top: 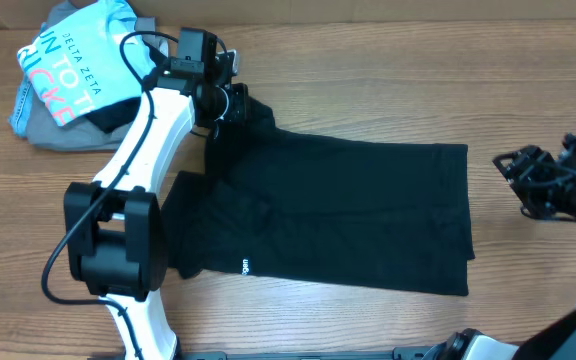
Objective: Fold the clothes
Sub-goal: 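Drag the left gripper up to the top-left collar corner, straightening the edge, then grasp the right end of the black shirt with the right gripper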
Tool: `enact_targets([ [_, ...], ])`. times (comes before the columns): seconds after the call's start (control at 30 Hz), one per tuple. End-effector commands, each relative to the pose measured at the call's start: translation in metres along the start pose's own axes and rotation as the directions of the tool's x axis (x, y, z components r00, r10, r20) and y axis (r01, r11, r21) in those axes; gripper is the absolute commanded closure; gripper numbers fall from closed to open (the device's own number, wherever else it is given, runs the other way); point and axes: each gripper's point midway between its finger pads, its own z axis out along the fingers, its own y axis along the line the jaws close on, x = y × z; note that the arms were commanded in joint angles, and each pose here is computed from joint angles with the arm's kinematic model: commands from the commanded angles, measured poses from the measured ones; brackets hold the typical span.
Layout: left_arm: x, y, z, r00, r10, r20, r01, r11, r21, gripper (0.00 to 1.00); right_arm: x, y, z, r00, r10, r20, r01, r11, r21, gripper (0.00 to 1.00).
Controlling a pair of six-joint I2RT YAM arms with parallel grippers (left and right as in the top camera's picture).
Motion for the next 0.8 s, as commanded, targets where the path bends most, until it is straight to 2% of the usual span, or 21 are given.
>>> enact_targets([
  [0.0,0.01,0.001,-0.006,0.999,0.011,-0.04,-0.012,1.0,-0.019,0.86,-0.009,0.009,0.024,0.999,-0.051,-0.013,0.05,0.998,-0.03,0.32],
  [0.13,0.024,0.004,-0.008,0.995,-0.009,-0.098,0.006,1.0,-0.03,0.82,-0.021,0.015,0.049,0.994,-0.105,0.011,0.105,0.993,-0.054,0.31],
  [0.27,0.034,0.005,-0.009,0.99,-0.023,-0.137,0.019,0.999,-0.035,0.82,-0.03,0.004,0.076,0.993,-0.111,0.033,0.111,0.994,0.022,0.31],
  [0.5,0.043,-0.011,-0.009,0.984,-0.023,-0.176,0.031,0.999,0.042,0.82,-0.031,-0.01,0.114,0.992,-0.122,0.015,0.122,0.992,0.032,0.32],
  [0.67,0.049,-0.013,-0.01,0.979,-0.033,-0.203,0.044,0.998,0.051,0.82,-0.04,-0.012,0.126,0.989,-0.141,0.048,0.14,0.99,0.022,0.44],
  [0.77,0.054,-0.012,-0.011,0.974,-0.041,-0.223,0.052,0.998,0.045,0.82,-0.041,-0.009,0.129,0.987,-0.153,0.055,0.152,0.988,0.016,0.46],
])
